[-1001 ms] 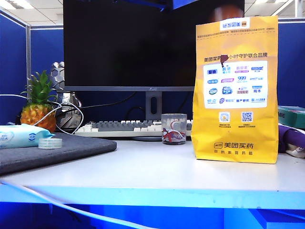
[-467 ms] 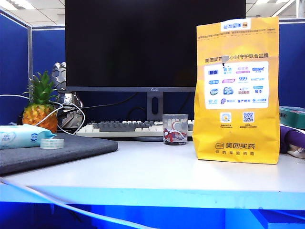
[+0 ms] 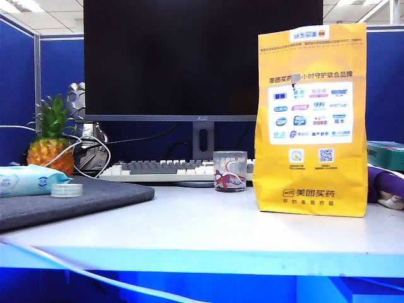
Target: Pick up the orange and throw it into the yellow paper bag.
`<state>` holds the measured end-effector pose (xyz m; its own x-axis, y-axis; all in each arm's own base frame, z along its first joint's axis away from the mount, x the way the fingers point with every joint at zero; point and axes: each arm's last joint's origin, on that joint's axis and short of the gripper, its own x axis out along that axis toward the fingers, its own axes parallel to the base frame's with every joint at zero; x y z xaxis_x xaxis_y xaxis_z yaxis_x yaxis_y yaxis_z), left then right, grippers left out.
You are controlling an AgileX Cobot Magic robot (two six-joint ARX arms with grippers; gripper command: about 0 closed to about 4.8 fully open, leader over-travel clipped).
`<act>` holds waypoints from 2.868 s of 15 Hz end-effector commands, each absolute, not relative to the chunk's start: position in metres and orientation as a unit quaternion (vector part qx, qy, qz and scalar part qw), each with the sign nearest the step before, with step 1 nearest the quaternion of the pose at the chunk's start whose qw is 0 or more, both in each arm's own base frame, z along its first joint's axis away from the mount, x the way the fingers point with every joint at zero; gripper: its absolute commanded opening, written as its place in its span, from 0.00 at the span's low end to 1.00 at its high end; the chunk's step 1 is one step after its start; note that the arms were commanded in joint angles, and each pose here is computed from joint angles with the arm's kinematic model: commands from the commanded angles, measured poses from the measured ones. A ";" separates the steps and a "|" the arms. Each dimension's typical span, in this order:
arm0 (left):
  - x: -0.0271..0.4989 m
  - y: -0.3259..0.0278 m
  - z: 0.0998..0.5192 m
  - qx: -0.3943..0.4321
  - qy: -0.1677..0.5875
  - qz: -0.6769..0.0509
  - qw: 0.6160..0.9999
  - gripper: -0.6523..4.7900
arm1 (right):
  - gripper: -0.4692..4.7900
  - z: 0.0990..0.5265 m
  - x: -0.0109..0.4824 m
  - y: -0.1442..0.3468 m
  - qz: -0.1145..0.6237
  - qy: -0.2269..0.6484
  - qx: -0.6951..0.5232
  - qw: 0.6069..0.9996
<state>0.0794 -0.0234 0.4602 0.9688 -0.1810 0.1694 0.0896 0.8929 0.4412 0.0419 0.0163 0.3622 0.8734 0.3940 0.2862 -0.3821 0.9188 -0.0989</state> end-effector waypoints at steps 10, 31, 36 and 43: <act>0.091 -0.026 0.261 0.088 -0.048 -0.054 0.994 1.00 | 1.00 0.274 0.085 0.029 0.169 -0.141 -0.046 0.974; 0.105 -0.037 0.174 0.094 -0.045 -0.156 0.982 0.35 | 0.30 0.168 0.103 0.033 0.146 -0.010 0.005 0.989; 0.105 -0.037 0.176 0.047 -0.050 -0.165 0.984 0.35 | 0.30 0.177 0.103 0.032 0.138 -0.051 0.013 0.989; 0.105 -0.037 0.171 0.055 -0.023 -0.166 0.984 0.35 | 0.30 0.176 0.103 0.032 0.144 -0.041 0.050 0.987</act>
<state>0.1052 -0.0372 0.1705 0.9448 -0.3268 0.0238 0.3220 0.9394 0.1175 0.1028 0.0319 0.1781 0.9557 0.2771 0.0992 -0.2854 0.9548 0.0827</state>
